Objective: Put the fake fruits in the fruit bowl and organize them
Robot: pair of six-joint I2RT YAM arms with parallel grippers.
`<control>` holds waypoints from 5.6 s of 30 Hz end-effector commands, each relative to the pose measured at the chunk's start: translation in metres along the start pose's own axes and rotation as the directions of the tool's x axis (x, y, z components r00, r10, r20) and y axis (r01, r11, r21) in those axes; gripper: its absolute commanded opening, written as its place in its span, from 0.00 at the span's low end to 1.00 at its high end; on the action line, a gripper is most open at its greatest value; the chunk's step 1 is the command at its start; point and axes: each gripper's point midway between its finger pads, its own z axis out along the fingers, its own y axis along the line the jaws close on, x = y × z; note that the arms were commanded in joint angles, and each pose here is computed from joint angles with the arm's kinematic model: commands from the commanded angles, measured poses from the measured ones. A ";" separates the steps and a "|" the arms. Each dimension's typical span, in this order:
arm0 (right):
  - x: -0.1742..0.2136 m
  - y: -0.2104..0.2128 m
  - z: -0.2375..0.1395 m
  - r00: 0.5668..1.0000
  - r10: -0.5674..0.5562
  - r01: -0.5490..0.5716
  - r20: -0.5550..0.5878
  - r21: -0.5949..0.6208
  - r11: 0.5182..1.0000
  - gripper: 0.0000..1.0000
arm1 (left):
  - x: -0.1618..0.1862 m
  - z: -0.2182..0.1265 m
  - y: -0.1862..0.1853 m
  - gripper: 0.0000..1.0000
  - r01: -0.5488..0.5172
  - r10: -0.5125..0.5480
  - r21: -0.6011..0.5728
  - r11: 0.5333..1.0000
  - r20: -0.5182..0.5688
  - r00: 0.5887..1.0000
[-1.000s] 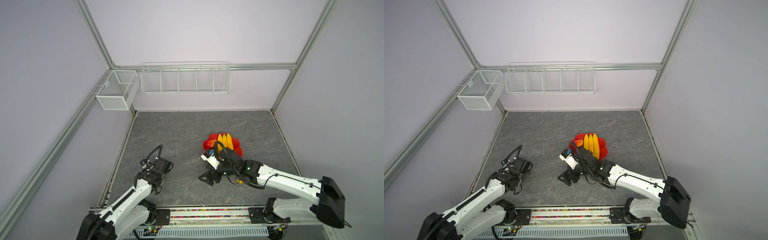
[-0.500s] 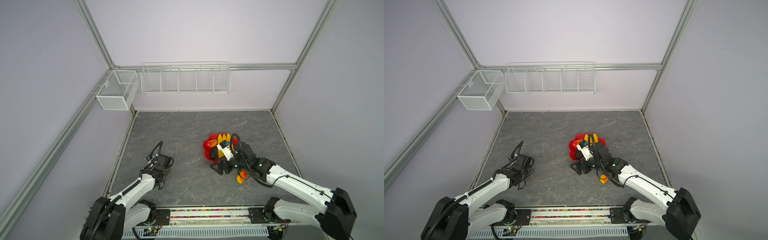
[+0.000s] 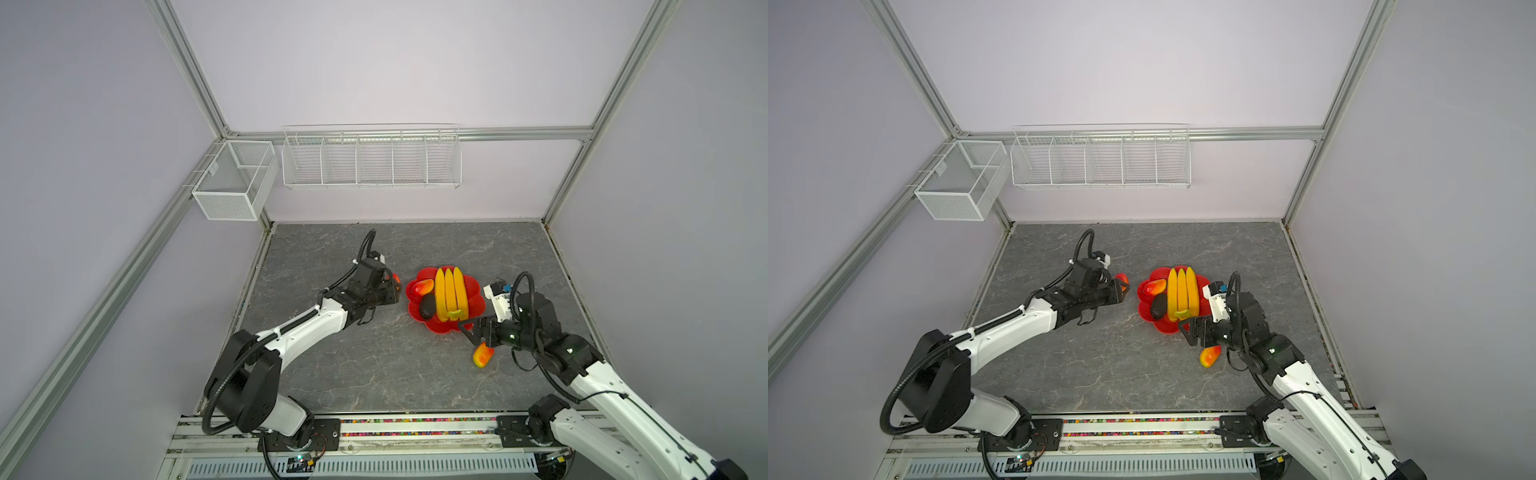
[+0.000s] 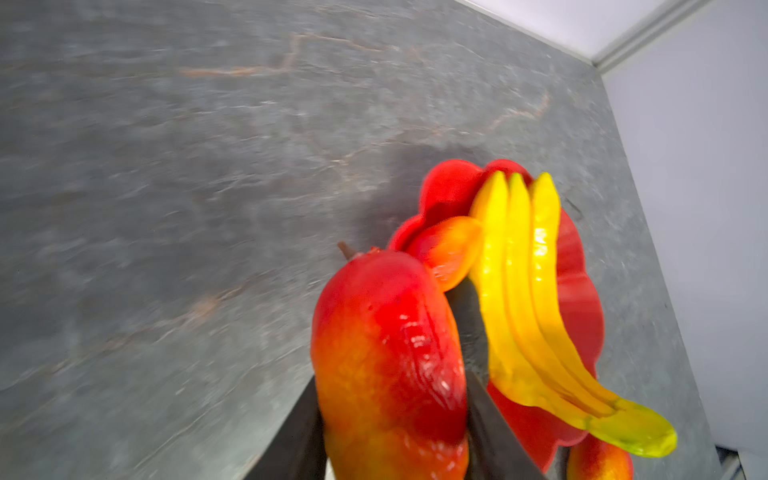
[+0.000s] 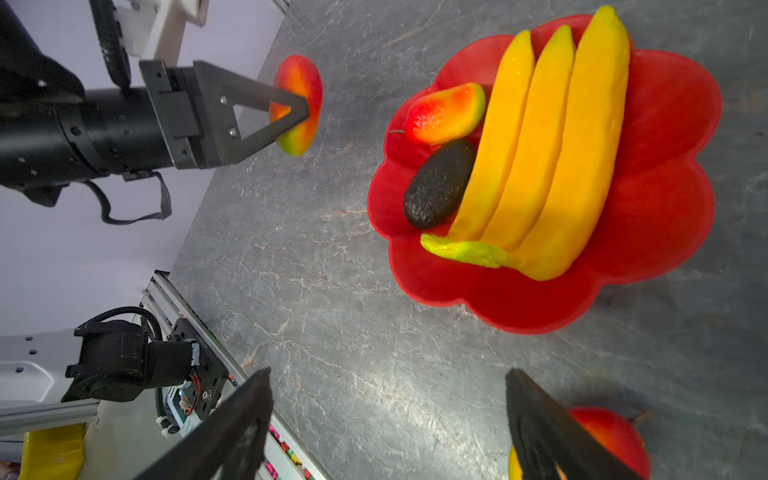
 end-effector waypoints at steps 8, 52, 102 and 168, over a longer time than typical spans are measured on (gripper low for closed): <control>0.019 -0.020 -0.010 0.996 0.085 -0.081 -0.036 0.099 0.992 0.89 | 0.032 0.052 -0.046 0.37 -0.230 0.240 0.085 0.969 -0.143 0.960; 0.072 -0.111 0.020 0.915 0.400 -0.314 -0.052 0.531 0.787 0.95 | 0.069 -0.058 -0.096 0.99 -0.389 0.451 0.384 0.837 -0.081 0.889; -0.085 -0.120 0.100 0.971 -0.009 0.125 -0.239 0.473 0.872 0.37 | 0.053 -0.086 -0.109 0.99 -0.481 0.468 0.365 0.797 0.132 0.874; -0.099 -0.252 0.030 0.863 -0.375 0.046 0.339 0.686 0.726 0.89 | -0.048 -0.111 0.293 0.99 0.132 0.337 -0.652 0.747 0.542 0.770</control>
